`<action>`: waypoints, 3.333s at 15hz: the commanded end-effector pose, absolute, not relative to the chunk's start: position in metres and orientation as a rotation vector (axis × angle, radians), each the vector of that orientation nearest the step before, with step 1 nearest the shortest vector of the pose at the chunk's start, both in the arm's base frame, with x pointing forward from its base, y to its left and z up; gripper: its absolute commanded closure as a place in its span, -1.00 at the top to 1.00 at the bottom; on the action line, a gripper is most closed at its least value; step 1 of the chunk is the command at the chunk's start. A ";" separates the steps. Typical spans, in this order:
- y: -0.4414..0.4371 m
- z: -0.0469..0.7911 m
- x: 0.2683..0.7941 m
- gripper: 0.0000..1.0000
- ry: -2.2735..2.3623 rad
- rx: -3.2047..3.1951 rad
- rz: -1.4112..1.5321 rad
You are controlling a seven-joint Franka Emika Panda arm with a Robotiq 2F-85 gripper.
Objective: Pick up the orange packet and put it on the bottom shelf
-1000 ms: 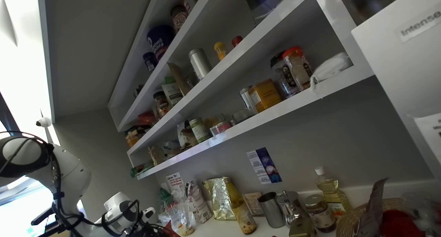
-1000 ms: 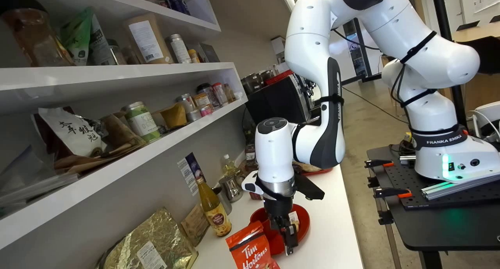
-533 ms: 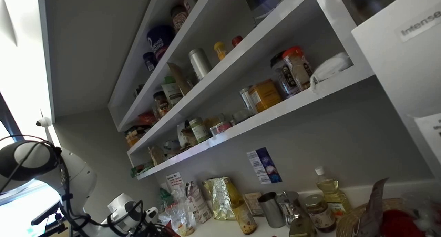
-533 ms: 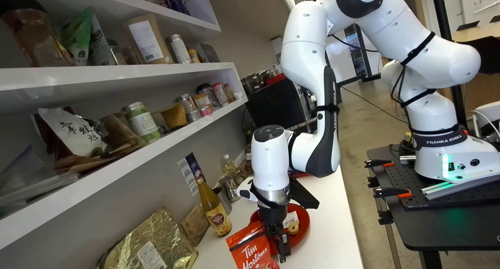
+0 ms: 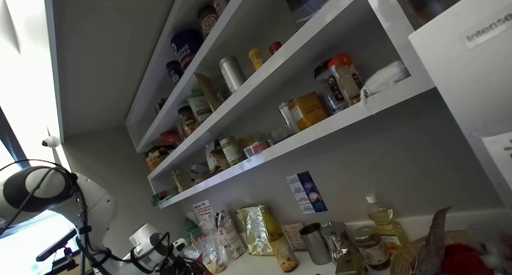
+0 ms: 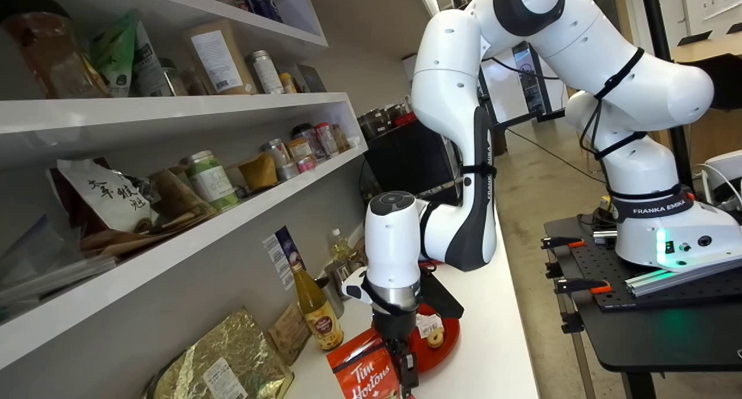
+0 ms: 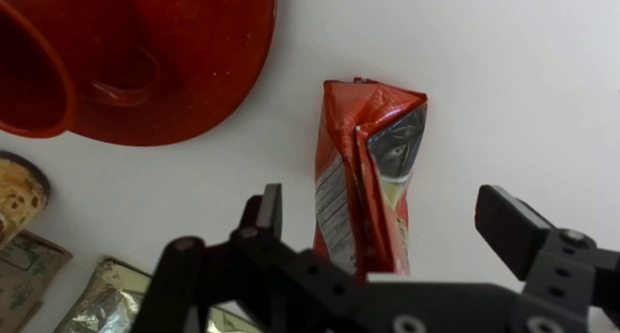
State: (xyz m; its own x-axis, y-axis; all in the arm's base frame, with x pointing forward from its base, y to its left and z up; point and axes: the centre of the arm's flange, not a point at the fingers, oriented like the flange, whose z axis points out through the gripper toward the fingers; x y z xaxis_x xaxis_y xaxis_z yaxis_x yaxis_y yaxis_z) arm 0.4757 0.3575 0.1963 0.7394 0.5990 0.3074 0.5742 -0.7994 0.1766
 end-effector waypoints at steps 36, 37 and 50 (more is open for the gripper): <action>0.290 0.325 0.397 -0.99 0.711 2.844 0.548; 0.280 0.335 0.396 -0.99 0.665 2.831 0.554; 0.067 0.497 0.392 -0.99 -0.038 2.572 0.728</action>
State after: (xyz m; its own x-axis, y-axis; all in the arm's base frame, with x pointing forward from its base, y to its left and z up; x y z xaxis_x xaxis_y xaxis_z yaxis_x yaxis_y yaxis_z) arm 0.4052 0.1069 0.4644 0.8707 0.1467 0.4694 -0.0631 -0.9133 0.4025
